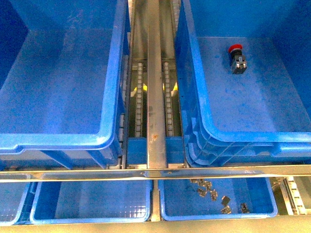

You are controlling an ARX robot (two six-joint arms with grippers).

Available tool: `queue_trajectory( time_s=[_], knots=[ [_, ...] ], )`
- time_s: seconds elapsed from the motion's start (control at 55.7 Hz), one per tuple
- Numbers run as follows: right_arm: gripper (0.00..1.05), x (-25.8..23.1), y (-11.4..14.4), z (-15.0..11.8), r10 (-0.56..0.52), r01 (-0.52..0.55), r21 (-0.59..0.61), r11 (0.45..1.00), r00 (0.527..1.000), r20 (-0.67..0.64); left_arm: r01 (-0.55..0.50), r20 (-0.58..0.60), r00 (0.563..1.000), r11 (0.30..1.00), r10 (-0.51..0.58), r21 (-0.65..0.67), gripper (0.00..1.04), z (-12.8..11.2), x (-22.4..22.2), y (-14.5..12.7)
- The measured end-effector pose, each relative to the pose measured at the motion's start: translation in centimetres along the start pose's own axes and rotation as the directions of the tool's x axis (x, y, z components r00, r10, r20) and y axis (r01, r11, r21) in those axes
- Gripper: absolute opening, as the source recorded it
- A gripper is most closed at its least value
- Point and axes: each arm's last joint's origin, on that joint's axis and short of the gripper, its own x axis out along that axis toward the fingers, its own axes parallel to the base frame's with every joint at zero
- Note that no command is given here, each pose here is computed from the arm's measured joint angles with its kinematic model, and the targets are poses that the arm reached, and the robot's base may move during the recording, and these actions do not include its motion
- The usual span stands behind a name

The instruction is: Pick red and yellow buttons and place in box

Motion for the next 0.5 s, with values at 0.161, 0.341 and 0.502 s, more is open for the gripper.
queue_trajectory(
  time_s=[0.161, 0.341, 0.502],
  knots=[
    [0.04, -1.4, -0.7, -1.1, -0.023, 0.023, -0.009, 1.000, 1.000, 0.000, 0.000, 0.000, 1.000, 1.000, 0.000, 0.000, 0.97, 0.0, 0.0, 0.0],
    [0.04, -2.5, -0.7, -0.9, -0.023, 0.023, -0.010, 1.000, 1.000, 0.009, 0.000, 0.000, 1.000, 1.000, 0.000, 0.000, 0.97, 0.0, 0.0, 0.0],
    [0.04, -3.4, -0.7, -0.4, -0.022, 0.023, -0.010, 1.000, 0.999, 0.024, 0.000, 0.000, 1.000, 1.000, 0.000, 0.000, 0.97, 0.0, 0.0, 0.0]
  ],
)
